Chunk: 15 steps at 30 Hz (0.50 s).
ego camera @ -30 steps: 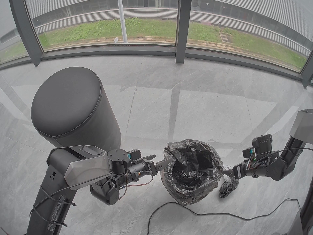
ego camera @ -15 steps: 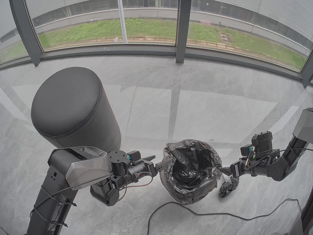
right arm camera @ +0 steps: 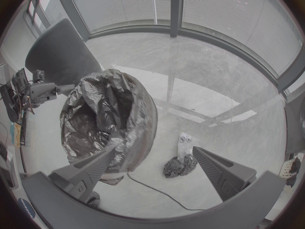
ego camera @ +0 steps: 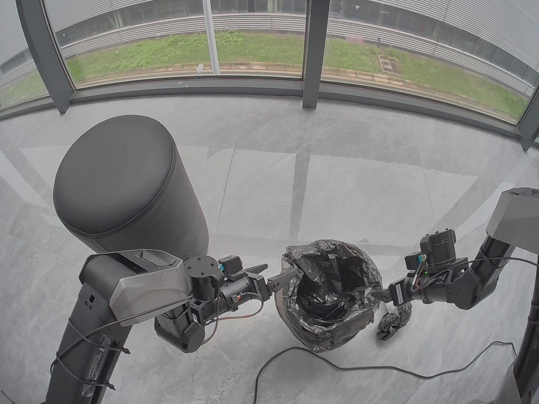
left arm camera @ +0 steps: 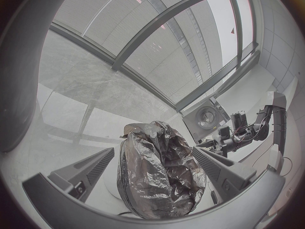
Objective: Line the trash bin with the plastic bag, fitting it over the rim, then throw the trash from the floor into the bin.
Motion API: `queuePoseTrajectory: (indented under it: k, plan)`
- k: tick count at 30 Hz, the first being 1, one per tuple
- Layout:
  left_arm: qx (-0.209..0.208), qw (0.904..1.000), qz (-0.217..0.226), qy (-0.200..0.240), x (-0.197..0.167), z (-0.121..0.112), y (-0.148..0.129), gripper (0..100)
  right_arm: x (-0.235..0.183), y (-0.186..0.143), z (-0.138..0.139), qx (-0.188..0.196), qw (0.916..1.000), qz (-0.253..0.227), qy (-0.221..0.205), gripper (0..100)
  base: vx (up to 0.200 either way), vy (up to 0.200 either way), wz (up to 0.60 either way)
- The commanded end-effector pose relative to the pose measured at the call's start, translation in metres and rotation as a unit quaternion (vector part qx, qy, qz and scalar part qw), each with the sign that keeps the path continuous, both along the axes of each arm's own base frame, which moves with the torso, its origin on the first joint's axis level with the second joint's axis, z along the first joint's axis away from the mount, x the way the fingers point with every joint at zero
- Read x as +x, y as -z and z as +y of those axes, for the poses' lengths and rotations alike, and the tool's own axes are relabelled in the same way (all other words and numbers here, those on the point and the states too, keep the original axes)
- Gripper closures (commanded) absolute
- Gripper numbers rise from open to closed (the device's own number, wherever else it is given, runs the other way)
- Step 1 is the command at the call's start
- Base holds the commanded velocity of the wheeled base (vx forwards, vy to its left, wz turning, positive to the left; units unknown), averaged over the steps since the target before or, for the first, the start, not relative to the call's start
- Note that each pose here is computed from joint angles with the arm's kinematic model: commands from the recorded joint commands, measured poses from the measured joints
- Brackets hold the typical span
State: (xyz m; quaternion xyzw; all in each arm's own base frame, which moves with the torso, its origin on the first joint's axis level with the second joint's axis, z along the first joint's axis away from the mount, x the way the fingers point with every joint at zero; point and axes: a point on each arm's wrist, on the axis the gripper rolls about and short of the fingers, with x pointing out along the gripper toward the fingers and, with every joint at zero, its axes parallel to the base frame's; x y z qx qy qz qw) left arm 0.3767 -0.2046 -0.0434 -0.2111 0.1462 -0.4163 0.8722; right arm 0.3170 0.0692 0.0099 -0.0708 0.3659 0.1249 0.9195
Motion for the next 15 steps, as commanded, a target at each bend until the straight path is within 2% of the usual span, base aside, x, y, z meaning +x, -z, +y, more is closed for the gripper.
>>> queuePoseTrajectory:
  k: [1,7,15]
  plan:
    - [-0.004,1.0000,-0.007,0.001,0.001,0.000,-0.007,0,-0.005,0.011,-0.011,-0.006,0.9996,0.024,0.015,0,0.000,0.000,0.00]
    - [-0.001,1.0000,-0.004,0.001,0.000,0.000,-0.003,0,-0.017,0.019,-0.022,-0.011,0.9982,0.052,0.029,0,0.000,0.000,0.00]
    - [-0.001,1.0000,-0.003,0.000,0.001,0.000,-0.002,0,-0.039,0.030,-0.021,-0.019,0.9952,0.094,0.020,0,0.000,0.000,0.00]
